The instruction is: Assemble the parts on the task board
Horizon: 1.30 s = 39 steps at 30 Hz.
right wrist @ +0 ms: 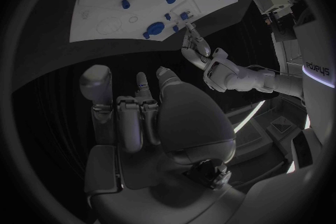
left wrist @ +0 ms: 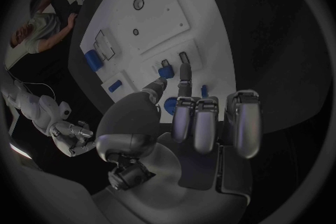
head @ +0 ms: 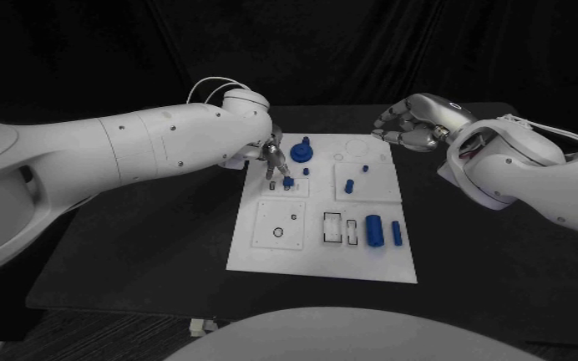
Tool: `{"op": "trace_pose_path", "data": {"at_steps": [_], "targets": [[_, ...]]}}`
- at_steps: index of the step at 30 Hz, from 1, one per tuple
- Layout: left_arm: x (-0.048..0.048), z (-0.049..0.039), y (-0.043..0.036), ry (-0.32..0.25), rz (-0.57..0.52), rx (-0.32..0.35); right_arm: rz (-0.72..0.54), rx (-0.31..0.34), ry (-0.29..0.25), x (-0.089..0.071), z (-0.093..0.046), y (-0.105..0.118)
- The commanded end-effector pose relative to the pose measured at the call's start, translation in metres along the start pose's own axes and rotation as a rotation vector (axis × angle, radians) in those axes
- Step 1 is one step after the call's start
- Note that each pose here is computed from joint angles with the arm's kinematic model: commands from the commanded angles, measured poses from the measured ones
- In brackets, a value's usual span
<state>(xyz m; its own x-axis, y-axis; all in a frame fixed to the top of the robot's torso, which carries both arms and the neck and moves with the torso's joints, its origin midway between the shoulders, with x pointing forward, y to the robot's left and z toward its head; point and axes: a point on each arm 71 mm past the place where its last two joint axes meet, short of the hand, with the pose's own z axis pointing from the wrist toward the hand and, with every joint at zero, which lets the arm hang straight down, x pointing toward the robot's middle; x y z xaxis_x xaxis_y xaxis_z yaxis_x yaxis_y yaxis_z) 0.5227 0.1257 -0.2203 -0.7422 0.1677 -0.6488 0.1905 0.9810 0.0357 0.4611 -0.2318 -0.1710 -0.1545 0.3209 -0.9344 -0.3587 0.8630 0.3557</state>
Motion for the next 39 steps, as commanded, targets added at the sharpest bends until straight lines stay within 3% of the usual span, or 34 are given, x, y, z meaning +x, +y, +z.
{"op": "trace_pose_path", "data": {"at_steps": [1, 4, 9, 13, 15, 20, 27, 31, 39], "targets": [[-0.0010, -0.0049, -0.0018, -0.066, -0.047, 0.068, -0.027, 0.003, -0.005, 0.002, 0.000, 0.004], [0.0025, -0.0095, 0.0038, -0.084, -0.106, 0.117, -0.049, -0.006, -0.009, 0.003, 0.001, 0.009], [0.0102, -0.0159, 0.0214, -0.069, -0.232, 0.188, -0.085, -0.022, -0.009, 0.007, 0.006, 0.020], [0.0164, -0.0228, 0.0458, -0.081, -0.321, 0.233, -0.119, -0.039, 0.004, 0.014, 0.014, 0.035], [0.0205, -0.0275, 0.0621, -0.095, -0.360, 0.245, -0.145, -0.055, 0.020, 0.022, 0.020, 0.047], [0.0273, -0.0362, 0.0834, -0.095, -0.390, 0.255, -0.174, -0.089, 0.065, 0.040, 0.033, 0.074], [0.0324, -0.0452, 0.0932, -0.065, -0.385, 0.262, -0.201, -0.131, 0.142, 0.062, 0.045, 0.108], [0.0294, -0.0467, 0.0978, -0.106, -0.407, 0.278, -0.220, -0.142, 0.191, 0.073, 0.050, 0.122], [0.0266, -0.0469, 0.1049, -0.151, -0.430, 0.294, -0.232, -0.144, 0.224, 0.086, 0.055, 0.135]]}}
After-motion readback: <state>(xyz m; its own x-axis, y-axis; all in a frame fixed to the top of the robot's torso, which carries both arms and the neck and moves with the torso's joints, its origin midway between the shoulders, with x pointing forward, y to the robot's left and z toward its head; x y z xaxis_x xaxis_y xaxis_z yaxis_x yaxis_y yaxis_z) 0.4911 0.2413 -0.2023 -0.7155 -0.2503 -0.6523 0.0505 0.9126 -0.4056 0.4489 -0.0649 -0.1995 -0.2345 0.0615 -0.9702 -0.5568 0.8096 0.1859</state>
